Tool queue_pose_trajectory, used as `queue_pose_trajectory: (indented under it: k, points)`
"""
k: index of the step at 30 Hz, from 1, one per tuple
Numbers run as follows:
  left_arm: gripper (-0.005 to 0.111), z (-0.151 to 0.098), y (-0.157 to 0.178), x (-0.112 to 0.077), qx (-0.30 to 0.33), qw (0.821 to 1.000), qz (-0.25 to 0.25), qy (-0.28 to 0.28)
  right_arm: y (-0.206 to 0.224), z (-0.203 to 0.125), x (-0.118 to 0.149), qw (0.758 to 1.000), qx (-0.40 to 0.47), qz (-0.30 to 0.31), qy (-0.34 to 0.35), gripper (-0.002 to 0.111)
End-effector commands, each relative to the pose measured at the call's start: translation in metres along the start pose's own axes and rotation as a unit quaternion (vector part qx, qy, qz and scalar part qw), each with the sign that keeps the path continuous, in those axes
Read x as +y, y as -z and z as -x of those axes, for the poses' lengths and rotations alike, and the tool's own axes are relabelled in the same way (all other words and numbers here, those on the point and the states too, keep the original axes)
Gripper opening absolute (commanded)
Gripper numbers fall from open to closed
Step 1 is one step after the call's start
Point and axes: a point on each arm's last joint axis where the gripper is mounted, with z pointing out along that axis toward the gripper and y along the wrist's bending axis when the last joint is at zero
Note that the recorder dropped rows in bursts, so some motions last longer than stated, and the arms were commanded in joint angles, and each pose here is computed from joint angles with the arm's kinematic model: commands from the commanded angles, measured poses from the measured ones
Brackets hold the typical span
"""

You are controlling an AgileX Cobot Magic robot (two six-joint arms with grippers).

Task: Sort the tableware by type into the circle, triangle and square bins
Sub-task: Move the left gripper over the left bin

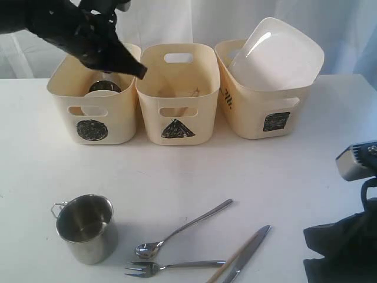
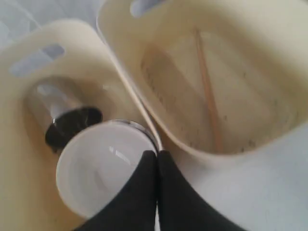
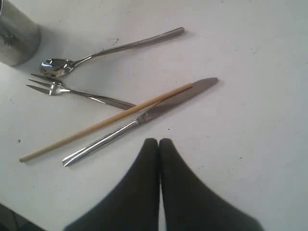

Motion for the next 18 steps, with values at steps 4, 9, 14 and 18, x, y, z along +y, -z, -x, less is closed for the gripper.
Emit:
queue_pose_trajectory:
  k: [4,9,14,18]
  points:
    - [0.0,-0.022,0.038,-0.003,0.152,0.987,-0.045,-0.037,0.0,-0.002,-0.001,1.0,-0.001,-0.004,0.003,0.0]
    - [0.0,-0.041,0.05,-0.005,0.264,0.961,-0.071,-0.052,0.0,-0.004,-0.002,1.0,0.008,-0.006,0.003,0.0]
    - [0.0,-0.044,0.06,-0.005,0.281,0.941,-0.106,-0.155,0.0,-0.006,-0.002,1.0,0.02,-0.008,0.003,0.0]
    - [0.0,-0.046,0.073,-0.007,0.279,0.916,-0.154,-0.242,0.0,-0.007,-0.003,0.999,0.03,-0.01,0.003,0.0]
